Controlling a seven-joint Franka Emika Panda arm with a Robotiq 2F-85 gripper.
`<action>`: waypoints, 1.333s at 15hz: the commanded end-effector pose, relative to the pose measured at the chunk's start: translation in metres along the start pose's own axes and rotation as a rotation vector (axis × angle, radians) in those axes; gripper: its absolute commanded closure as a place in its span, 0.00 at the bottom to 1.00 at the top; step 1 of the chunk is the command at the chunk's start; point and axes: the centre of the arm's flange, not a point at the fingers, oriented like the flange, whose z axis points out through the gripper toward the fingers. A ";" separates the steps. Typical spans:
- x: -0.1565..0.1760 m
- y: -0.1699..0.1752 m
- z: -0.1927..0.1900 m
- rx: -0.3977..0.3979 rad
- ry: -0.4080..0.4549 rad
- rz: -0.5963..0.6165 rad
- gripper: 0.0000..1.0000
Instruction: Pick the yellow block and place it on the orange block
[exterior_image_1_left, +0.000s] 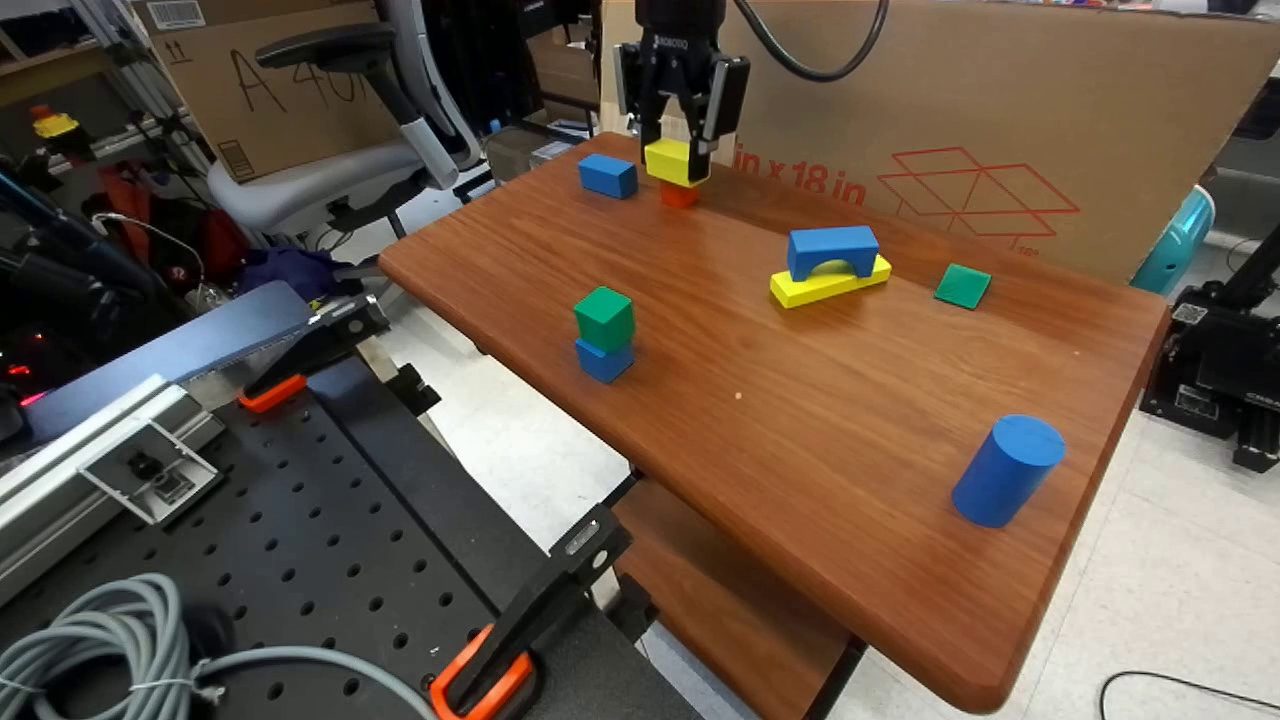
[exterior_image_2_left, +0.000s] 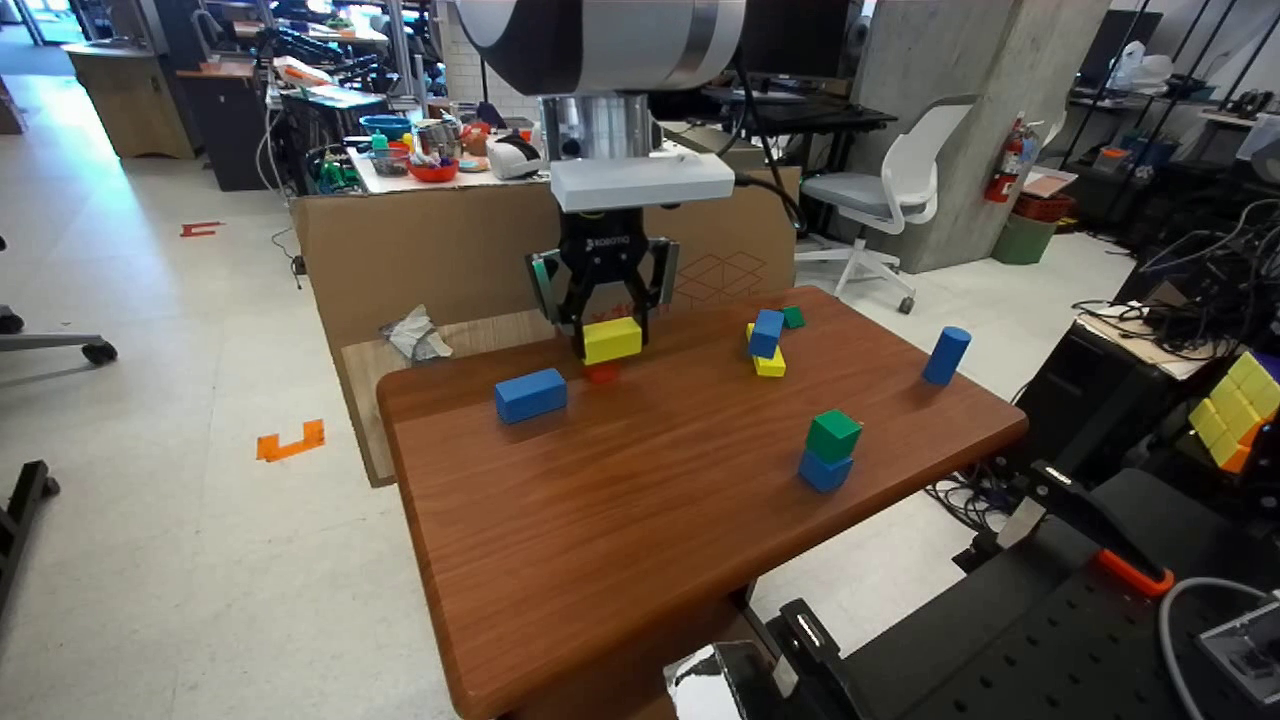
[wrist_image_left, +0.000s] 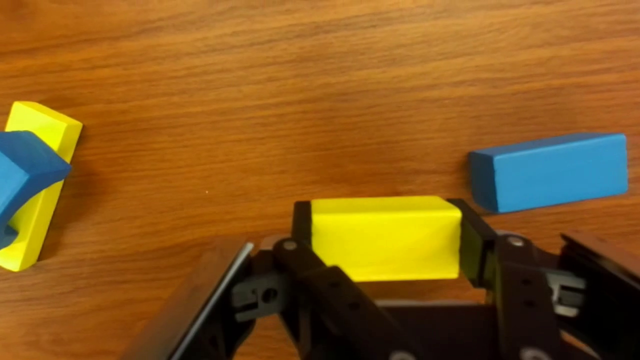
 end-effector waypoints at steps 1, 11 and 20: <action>0.013 -0.004 0.001 0.004 -0.027 0.013 0.58; -0.044 -0.014 -0.042 0.007 0.039 -0.111 0.00; -0.079 -0.027 -0.102 -0.014 0.055 -0.202 0.00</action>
